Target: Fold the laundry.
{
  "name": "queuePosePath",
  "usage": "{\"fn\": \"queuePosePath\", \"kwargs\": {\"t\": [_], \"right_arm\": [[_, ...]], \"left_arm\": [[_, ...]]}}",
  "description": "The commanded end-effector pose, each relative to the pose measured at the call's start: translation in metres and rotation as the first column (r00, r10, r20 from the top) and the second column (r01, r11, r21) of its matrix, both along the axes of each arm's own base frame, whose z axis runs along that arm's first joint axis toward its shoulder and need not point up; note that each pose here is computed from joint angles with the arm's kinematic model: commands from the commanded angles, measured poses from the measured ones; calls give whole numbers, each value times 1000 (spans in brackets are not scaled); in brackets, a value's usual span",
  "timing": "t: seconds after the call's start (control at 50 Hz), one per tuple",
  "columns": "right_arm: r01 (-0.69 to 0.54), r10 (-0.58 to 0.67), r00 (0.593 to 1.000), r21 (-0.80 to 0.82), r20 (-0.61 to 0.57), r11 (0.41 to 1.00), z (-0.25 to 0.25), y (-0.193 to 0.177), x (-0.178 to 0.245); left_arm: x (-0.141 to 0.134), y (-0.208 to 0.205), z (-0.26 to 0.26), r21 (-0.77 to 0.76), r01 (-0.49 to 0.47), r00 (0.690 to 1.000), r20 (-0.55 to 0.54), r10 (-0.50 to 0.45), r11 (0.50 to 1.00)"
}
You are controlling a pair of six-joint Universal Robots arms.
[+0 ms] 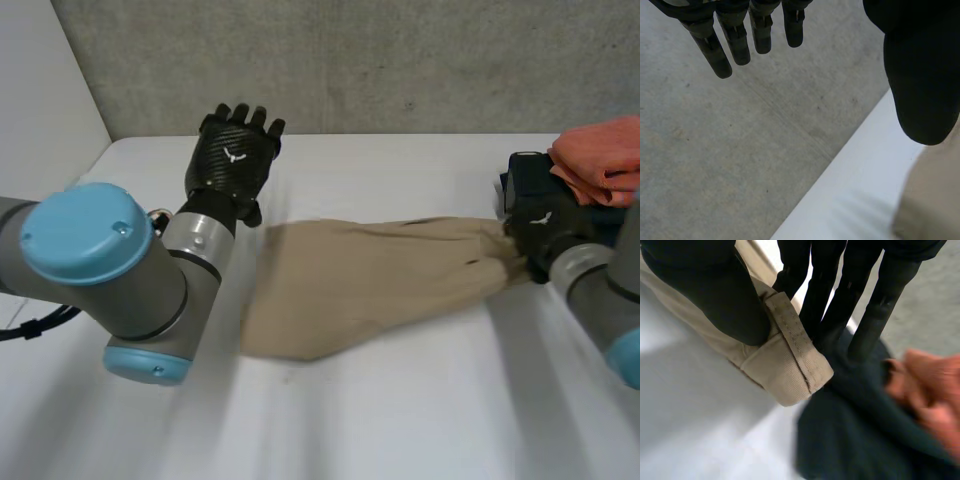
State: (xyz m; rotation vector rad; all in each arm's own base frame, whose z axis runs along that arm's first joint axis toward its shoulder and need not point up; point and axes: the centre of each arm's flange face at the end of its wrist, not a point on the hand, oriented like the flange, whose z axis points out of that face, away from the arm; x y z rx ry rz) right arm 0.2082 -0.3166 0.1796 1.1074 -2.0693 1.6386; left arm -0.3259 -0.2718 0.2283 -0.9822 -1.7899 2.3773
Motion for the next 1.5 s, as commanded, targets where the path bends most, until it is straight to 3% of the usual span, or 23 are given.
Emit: {"fn": "queuePosePath", "kwargs": {"t": [0.02,0.1,0.12,0.14,0.16,0.18,0.24,0.26,0.34,0.36,0.46,0.54,0.56,0.62,0.64,0.7,0.72,0.86,0.96,1.12,1.18,1.38,1.5], "right_arm": [[-63,30,973,-139,-227,988,20,-4,-6],[-273,203,946,-281,-254,920,35,18,52],[-403,327,909,-345,-256,848,39,38,86],[-445,372,892,-360,-256,820,38,45,96],[-506,437,861,-371,-259,779,36,56,110],[-616,555,787,-382,-269,689,27,77,133],[-752,703,652,-361,-284,551,8,104,158],[-809,765,577,-329,-285,488,-6,116,166],[-879,838,466,-255,-283,403,-37,129,173],[-883,842,459,-249,-284,397,-40,130,174],[-864,831,490,-268,-262,426,-30,125,174],[-752,776,629,-295,-54,589,2,106,163],[-680,729,675,-291,108,673,19,98,155],[-589,642,680,-258,355,766,38,89,145],[-540,566,656,-213,500,814,50,83,139],[-494,460,643,-128,612,860,54,72,128],[-445,381,663,-70,645,893,55,57,115],[-366,203,773,160,602,917,26,29,100],[-342,172,851,274,496,899,-7,16,103],[-279,147,916,327,374,903,-42,8,100],[-261,171,936,284,306,923,-35,6,96],[-268,245,946,85,213,960,14,26,93],[-371,365,904,-19,224,929,19,81,104]], "left_arm": [[9,14,17,1,10,998,-58,-10,1000],[15,18,18,5,2,998,-57,-2,1000],[17,20,19,3,1,998,-60,-1,1000],[18,20,21,2,-2,998,-63,2,1000],[19,20,22,0,-5,998,-64,5,1000],[21,20,23,-1,-8,998,-65,8,1000],[29,19,26,-4,-29,997,-69,29,1000],[31,18,27,-6,-35,997,-71,35,999],[39,14,30,-10,-59,995,-80,58,998],[39,14,30,-8,-61,995,-83,60,998],[39,11,35,-10,-62,992,-108,60,998],[35,9,43,-26,-51,988,-144,47,998],[34,8,44,-26,-49,988,-149,44,998],[26,4,50,-29,-29,983,-180,23,999],[23,4,49,-19,-19,983,-186,15,1000],[6,9,39,46,36,981,-190,-27,998],[1,13,36,67,56,981,-187,-42,996],[-31,24,-18,348,133,989,-114,-99,928],[-31,22,-61,514,69,997,-18,-69,855],[-15,26,-101,612,-106,989,147,19,784],[-13,27,-101,609,-118,988,153,30,784],[-17,28,-16,466,-29,1000,15,25,884],[-26,36,45,315,168,983,-127,-133,934]]}}
